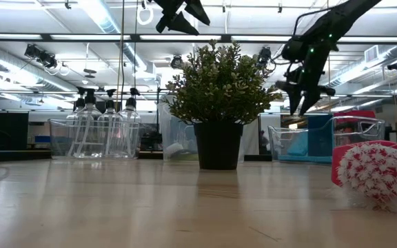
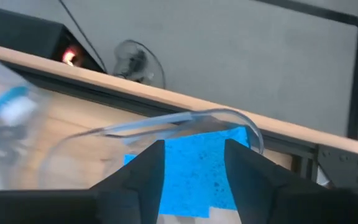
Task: Pick & Place Kitchen Sink Supplies
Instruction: Put the orange dish brush into the white bin
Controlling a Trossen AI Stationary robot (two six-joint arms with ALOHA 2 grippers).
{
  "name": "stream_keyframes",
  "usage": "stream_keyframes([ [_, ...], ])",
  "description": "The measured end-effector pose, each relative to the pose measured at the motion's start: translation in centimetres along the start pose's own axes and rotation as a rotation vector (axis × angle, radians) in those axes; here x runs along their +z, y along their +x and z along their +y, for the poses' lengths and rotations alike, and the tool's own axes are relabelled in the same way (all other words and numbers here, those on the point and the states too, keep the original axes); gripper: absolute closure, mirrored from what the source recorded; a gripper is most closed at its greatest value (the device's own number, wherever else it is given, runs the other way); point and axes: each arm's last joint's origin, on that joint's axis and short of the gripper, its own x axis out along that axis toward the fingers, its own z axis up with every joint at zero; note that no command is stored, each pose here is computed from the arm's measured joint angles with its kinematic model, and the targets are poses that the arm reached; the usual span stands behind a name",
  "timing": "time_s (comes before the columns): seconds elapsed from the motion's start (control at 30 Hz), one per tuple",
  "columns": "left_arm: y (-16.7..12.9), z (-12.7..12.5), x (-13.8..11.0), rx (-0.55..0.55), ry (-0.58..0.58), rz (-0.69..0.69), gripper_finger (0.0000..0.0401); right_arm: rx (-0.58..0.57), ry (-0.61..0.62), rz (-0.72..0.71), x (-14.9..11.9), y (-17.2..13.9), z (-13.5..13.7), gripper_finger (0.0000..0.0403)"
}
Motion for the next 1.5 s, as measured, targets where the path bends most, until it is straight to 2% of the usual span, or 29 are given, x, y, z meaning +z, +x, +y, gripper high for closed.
stream_keyframes([
  [0.2, 0.0, 0.0, 0.0, 0.000, 0.000, 0.000, 0.0153, 0.128, -0.042, -0.094, 0.1, -3.3, -0.1, 0.0245],
  [0.37, 0.0, 0.0, 0.0, 0.000, 0.000, 0.000, 0.0153, 0.306, -0.129, -0.145, -0.5, -6.5, 0.3, 0.0250],
  [0.5, 0.0, 0.0, 0.0, 0.000, 0.000, 0.000, 0.0153, 0.477, -0.196, -0.105, -1.8, -8.4, 1.2, 0.0250],
  [0.67, 0.0, 0.0, 0.0, 0.000, 0.000, 0.000, 0.0153, 0.650, -0.296, 0.021, -4.3, -10.4, 2.7, 0.0250],
  [0.9, 0.0, 0.0, 0.0, -0.004, -0.001, 0.001, 0.0153, 0.744, -0.473, 0.050, -6.8, -12.7, 4.8, 0.0250],
  [1.07, 0.0, -0.4, -0.1, -0.093, 0.001, 0.021, 0.0153, 0.817, -0.568, 0.050, -8.4, -14.3, 6.0, 0.0250],
  [1.5, -1.0, -3.7, -0.9, -0.208, 0.008, 0.044, 0.0153, 0.954, -0.790, 0.085, -12.0, -17.1, 8.3, 0.0250],
])
